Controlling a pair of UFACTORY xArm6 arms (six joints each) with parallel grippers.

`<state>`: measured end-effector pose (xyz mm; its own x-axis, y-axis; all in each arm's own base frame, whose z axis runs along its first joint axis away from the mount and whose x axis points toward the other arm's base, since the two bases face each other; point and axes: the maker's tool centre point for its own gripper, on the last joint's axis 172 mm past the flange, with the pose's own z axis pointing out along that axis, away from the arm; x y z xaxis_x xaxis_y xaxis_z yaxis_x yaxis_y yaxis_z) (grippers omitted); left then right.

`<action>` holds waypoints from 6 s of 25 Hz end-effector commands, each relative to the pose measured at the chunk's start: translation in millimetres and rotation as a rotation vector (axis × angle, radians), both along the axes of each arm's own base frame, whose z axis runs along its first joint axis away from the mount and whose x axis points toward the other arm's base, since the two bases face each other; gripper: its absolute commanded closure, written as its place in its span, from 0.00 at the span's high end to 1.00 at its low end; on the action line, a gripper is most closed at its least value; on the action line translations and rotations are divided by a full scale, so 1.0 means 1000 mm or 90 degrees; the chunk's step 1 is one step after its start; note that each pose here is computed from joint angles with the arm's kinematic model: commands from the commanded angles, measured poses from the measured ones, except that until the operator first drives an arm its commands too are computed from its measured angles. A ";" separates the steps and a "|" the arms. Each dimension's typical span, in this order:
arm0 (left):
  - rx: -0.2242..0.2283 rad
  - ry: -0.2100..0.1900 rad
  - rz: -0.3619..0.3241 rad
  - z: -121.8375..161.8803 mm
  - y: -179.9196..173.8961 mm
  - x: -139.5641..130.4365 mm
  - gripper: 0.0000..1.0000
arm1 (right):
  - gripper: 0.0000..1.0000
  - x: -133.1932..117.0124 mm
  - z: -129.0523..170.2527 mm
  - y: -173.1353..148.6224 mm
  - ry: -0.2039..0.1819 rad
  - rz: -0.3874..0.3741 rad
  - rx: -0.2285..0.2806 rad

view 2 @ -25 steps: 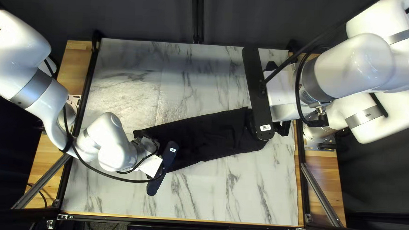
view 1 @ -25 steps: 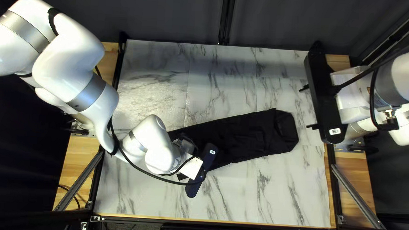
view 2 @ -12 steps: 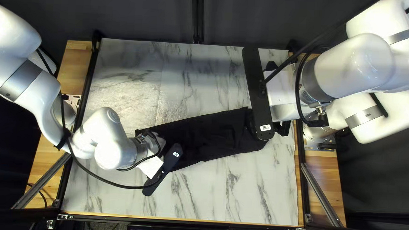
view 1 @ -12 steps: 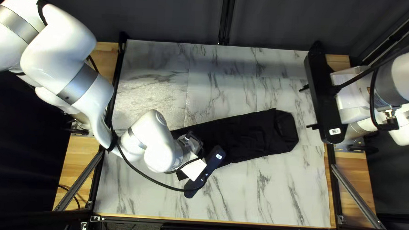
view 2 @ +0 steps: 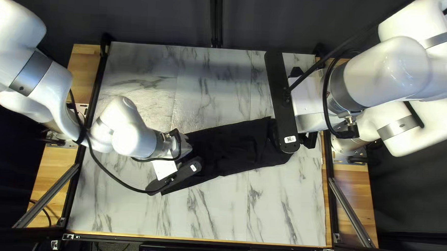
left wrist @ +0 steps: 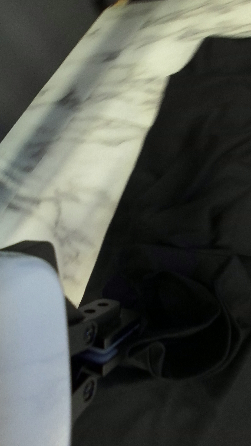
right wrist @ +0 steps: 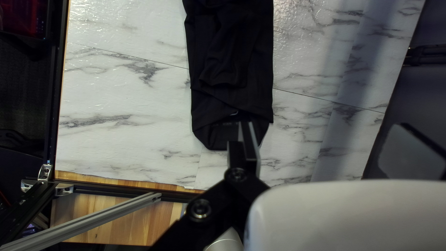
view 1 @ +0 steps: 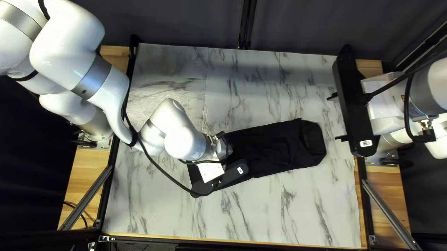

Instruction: Fold t-shirt

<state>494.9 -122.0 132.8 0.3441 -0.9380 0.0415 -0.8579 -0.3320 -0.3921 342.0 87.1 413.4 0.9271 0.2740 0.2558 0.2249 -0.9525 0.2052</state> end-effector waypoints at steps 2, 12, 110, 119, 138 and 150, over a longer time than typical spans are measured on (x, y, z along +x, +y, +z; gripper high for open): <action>0.016 -0.007 -0.075 0.007 -0.025 0.005 0.05 | 1.00 0.000 0.000 0.000 0.000 0.000 0.000; 0.039 -0.013 -0.123 0.009 -0.038 0.000 0.06 | 1.00 0.000 0.000 0.000 0.000 0.000 0.000; 0.249 0.322 -0.062 -0.052 0.020 0.029 0.81 | 1.00 0.000 0.000 0.000 0.000 0.000 0.000; 0.248 0.332 -0.065 -0.060 0.023 0.023 0.33 | 1.00 0.000 0.000 0.000 0.000 0.000 0.000; 0.253 0.333 -0.069 -0.051 0.023 0.037 0.08 | 1.00 0.000 0.000 0.000 0.000 0.000 0.000; 0.230 0.306 -0.036 -0.049 0.046 0.062 0.12 | 1.00 0.000 0.000 0.000 0.000 0.000 0.000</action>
